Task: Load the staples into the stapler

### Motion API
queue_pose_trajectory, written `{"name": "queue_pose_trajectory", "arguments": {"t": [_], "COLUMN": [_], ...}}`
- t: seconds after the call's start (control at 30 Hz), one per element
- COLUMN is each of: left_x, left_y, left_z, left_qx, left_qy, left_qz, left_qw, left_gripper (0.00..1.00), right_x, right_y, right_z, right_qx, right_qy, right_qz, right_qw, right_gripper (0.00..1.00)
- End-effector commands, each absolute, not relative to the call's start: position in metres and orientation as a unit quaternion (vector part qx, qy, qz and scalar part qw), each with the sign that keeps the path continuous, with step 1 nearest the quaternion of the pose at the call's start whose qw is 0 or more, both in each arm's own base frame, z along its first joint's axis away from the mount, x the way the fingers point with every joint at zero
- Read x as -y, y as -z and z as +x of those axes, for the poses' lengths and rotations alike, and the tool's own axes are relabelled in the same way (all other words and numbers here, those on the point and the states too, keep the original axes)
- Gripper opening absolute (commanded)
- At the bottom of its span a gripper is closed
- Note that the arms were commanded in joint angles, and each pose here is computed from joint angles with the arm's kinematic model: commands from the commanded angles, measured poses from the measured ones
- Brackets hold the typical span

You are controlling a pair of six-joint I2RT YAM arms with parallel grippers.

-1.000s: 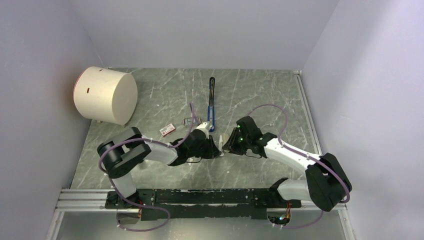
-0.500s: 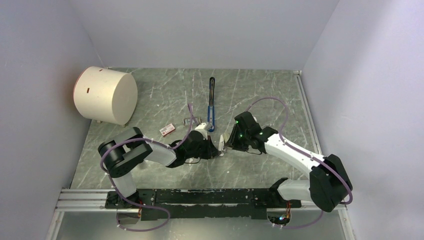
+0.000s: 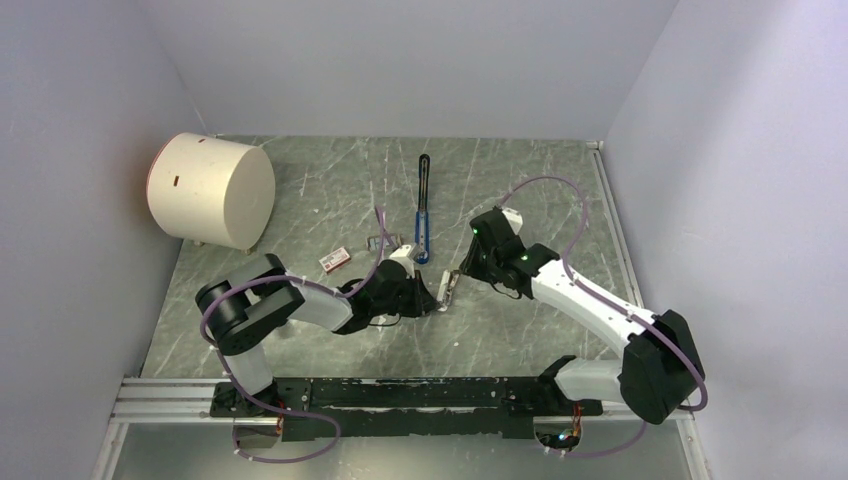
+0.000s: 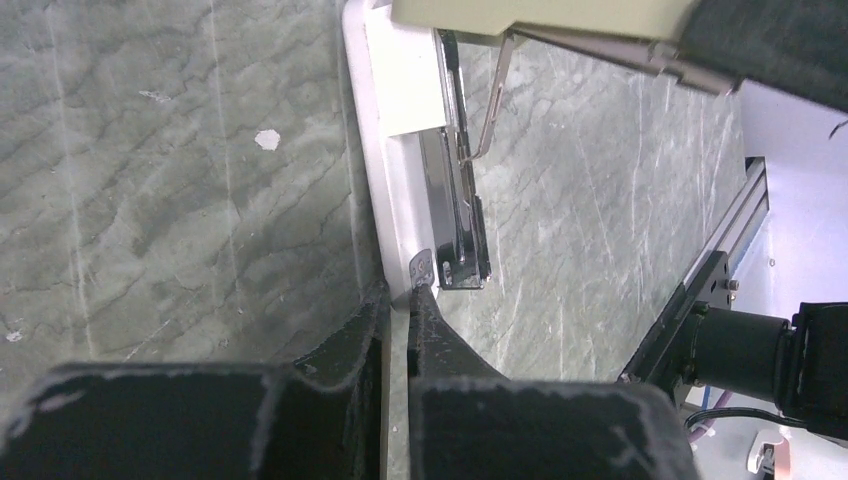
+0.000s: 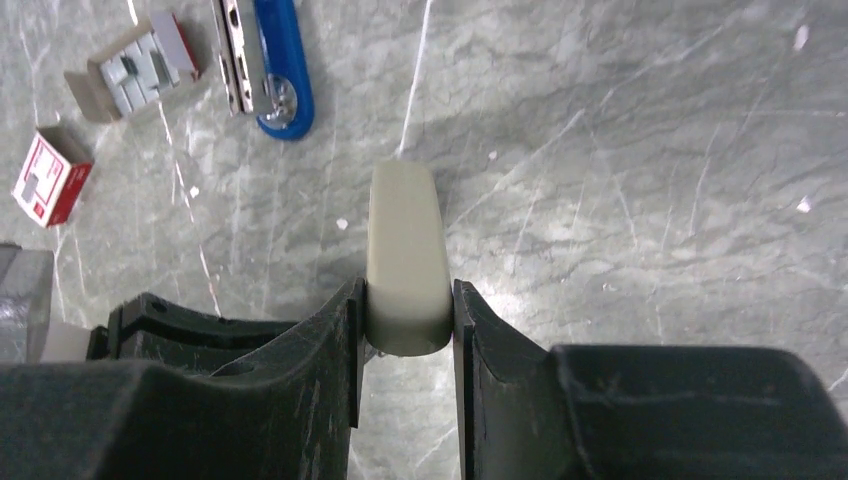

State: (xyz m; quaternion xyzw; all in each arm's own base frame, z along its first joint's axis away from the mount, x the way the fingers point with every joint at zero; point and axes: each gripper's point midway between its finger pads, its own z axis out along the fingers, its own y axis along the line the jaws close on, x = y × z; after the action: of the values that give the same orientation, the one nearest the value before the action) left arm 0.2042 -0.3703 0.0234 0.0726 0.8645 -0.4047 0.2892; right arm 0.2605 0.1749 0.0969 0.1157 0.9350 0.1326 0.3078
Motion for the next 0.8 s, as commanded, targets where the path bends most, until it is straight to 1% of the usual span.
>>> {"name": "queue_pose_trajectory", "arguments": {"t": [0.0, 0.13, 0.2, 0.4, 0.53, 0.77], "left_x": [0.348, 0.344, 0.343, 0.34, 0.333, 0.328], "left_y": [0.02, 0.026, 0.028, 0.031, 0.036, 0.042], "left_z": [0.17, 0.17, 0.171, 0.171, 0.176, 0.174], "left_qx": [-0.906, -0.913, -0.914, -0.918, -0.926, -0.931], "left_qy": [0.354, 0.339, 0.336, 0.326, 0.301, 0.291], "left_qz": [0.098, 0.092, 0.091, 0.087, 0.077, 0.072], "left_qw": [0.211, 0.208, 0.207, 0.206, 0.213, 0.207], "left_gripper": [0.05, 0.05, 0.05, 0.05, 0.05, 0.05], "right_x": [-0.137, -0.13, -0.13, -0.137, -0.14, -0.148], "right_y": [-0.104, -0.106, -0.104, -0.089, -0.074, -0.058], "right_z": [0.293, 0.306, 0.311, 0.318, 0.317, 0.318], "right_qx": [-0.918, -0.916, -0.918, -0.923, -0.921, -0.93], "right_qy": [-0.041, -0.013, -0.005, -0.012, -0.029, -0.046], "right_qz": [0.141, 0.142, 0.137, 0.123, 0.127, 0.12], "right_qw": [0.37, 0.374, 0.372, 0.364, 0.368, 0.345], "right_gripper": [0.16, 0.2, 0.21, 0.23, 0.27, 0.34]}}
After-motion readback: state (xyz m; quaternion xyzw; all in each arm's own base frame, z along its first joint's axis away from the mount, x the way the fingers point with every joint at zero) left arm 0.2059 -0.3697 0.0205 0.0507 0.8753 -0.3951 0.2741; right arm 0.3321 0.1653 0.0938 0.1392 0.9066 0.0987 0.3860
